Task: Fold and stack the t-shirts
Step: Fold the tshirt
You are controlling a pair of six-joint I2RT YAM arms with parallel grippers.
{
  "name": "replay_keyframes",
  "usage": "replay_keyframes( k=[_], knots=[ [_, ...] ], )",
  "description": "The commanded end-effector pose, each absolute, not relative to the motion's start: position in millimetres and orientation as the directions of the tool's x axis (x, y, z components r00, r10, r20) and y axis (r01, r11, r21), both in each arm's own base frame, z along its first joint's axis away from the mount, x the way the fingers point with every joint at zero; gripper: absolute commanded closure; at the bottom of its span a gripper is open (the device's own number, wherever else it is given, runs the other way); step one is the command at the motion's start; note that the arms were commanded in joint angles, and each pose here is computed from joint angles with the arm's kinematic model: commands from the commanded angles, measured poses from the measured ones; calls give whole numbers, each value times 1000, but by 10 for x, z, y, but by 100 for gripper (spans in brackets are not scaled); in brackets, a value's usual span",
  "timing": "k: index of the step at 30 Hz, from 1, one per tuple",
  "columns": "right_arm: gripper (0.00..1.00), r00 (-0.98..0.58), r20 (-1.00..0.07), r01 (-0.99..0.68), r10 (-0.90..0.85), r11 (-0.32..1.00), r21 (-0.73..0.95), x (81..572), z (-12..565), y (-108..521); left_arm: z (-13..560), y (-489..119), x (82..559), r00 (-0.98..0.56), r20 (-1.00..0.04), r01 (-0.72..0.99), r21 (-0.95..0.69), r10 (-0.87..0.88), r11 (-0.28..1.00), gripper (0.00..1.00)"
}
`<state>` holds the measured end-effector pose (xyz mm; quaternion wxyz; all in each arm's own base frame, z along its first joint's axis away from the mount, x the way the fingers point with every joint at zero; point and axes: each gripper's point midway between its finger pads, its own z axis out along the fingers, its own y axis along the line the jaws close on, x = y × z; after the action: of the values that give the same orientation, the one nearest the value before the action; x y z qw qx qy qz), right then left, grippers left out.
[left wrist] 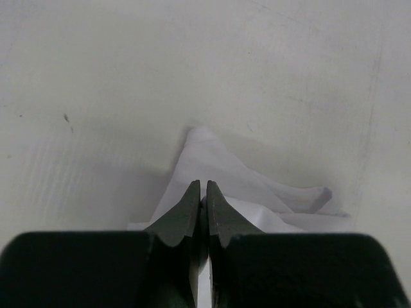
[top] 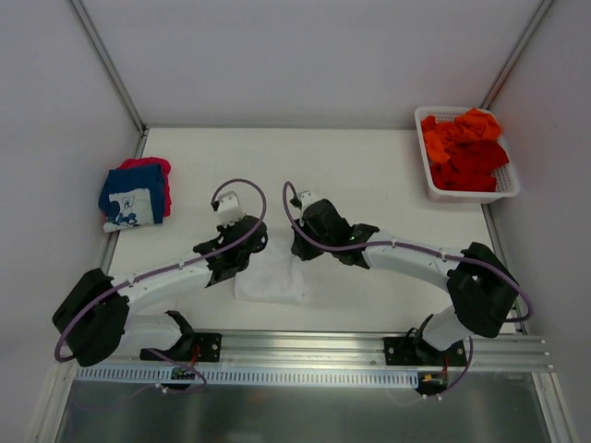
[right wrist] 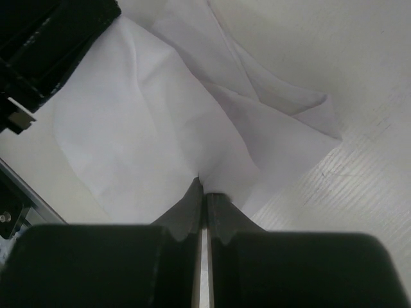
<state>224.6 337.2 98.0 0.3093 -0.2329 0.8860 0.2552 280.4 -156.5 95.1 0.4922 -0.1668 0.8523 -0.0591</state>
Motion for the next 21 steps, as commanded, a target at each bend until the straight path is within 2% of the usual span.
replay_keyframes(
  k=[1, 7, 12, 13, 14, 15, 16, 17, 18, 19, 21],
  knots=[
    [100, -693, -678, -570, -245, 762, 307, 2429, 1027, 3431, 994, -1819, 3094, -493, -804, -160, -290, -331, 943, 100],
    [100, -726, -647, -520, -233, 801, 295, 2546, 831, 3341, 663, -2001, 3366, -551, -788, -149, -231, -275, 961, 100],
    [100, -751, -623, -483, -219, 826, 292, 2625, 718, 3258, 491, -2041, 3413, -581, -767, -154, -223, -271, 963, 98],
    [100, -757, -614, -477, -221, 830, 289, 2622, 693, 3236, 464, -2043, 3418, -585, -767, -152, -216, -264, 965, 86],
    [100, -758, -614, -467, -219, 840, 277, 2646, 676, 3204, 458, -2033, 3423, -585, -771, -148, -203, -251, 968, 69],
    [100, -757, -615, -451, -220, 857, 249, 2682, 638, 3155, 456, -2017, 3424, -582, -774, -152, -198, -249, 969, 26],
    [97, -762, -608, -443, -224, 865, 237, 2679, 608, 3123, 471, -2007, 3434, -577, -779, -153, -193, -246, 969, 9],
    [89, -765, -604, -434, -224, 872, 226, 2683, 589, 3097, 471, -1983, 3425, -578, -779, -159, -182, -241, 970, 1],
    [77, -762, -609, -417, -220, 886, 202, 2720, 567, 3054, 517, -1938, 3433, -563, -790, -173, -175, -243, 969, 1],
    [57, -761, -611, -408, -218, 894, 188, 2740, 561, 3022, 550, -1910, 3436, -555, -796, -180, -168, -241, 969, 1],
    [50, -743, -634, -395, -213, 905, 160, 2809, 608, 2986, 719, -1833, 3447, -519, -823, -187, -153, -230, 970, 1]
  ],
)
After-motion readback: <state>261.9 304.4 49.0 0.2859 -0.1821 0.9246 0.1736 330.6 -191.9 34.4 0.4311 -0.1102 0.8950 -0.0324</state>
